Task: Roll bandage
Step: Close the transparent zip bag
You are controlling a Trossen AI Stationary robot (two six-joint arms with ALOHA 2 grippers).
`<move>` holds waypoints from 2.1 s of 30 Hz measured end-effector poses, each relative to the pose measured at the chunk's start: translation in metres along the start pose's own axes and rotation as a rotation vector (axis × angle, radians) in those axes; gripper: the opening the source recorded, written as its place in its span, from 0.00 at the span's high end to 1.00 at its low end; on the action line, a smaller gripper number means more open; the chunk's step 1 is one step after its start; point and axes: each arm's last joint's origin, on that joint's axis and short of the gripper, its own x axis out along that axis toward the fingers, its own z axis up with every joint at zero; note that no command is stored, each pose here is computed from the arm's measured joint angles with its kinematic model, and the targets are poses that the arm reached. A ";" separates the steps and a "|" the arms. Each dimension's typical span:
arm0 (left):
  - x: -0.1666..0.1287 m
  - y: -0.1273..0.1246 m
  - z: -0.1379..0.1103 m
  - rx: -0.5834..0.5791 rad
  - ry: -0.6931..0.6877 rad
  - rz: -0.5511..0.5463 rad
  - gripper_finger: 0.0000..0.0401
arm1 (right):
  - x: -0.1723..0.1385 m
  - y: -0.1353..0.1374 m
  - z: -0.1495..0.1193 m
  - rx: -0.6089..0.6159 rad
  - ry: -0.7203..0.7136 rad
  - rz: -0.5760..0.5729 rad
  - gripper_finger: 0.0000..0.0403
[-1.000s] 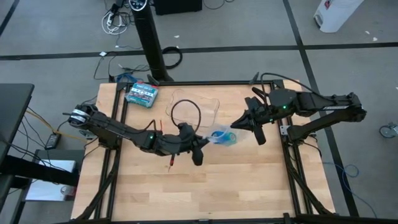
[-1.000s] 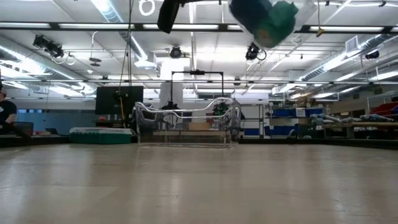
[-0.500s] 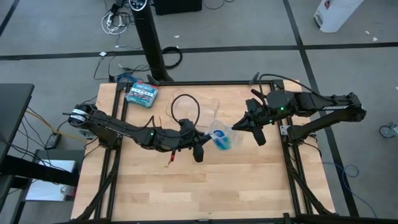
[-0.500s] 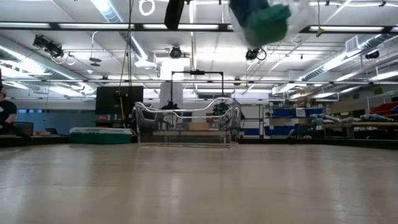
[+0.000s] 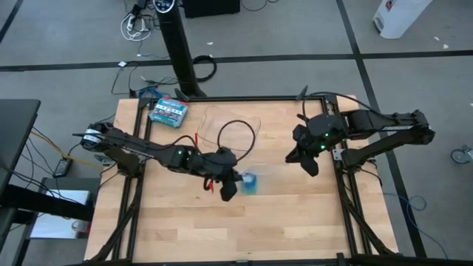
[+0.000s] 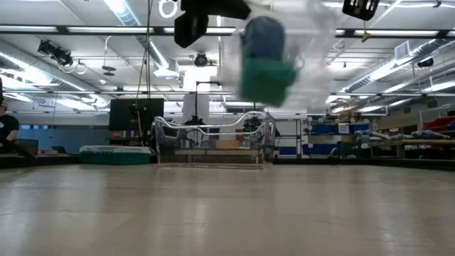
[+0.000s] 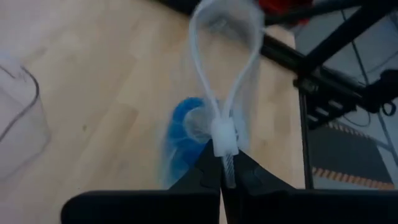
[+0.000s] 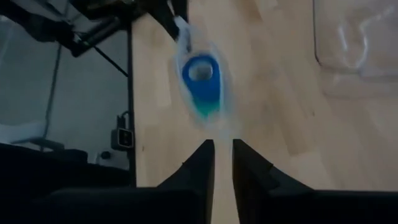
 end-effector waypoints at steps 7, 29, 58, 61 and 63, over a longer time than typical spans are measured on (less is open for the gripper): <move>0.000 0.003 0.000 -0.029 0.037 -0.026 1.00 | 0.020 0.005 0.009 0.026 -0.006 0.041 0.80; 0.002 0.015 0.009 -0.113 0.037 -0.043 1.00 | 0.111 0.021 0.044 -0.440 -0.205 0.084 0.75; 0.002 0.014 0.009 -0.118 0.054 -0.076 1.00 | 0.145 0.016 0.044 -0.512 -0.165 0.083 0.72; 0.002 0.013 0.009 -0.113 0.054 -0.077 1.00 | 0.147 0.014 0.044 -0.500 -0.147 0.097 0.72; 0.002 0.013 0.009 -0.113 0.053 -0.077 1.00 | 0.147 0.014 0.043 -0.481 -0.135 0.104 0.73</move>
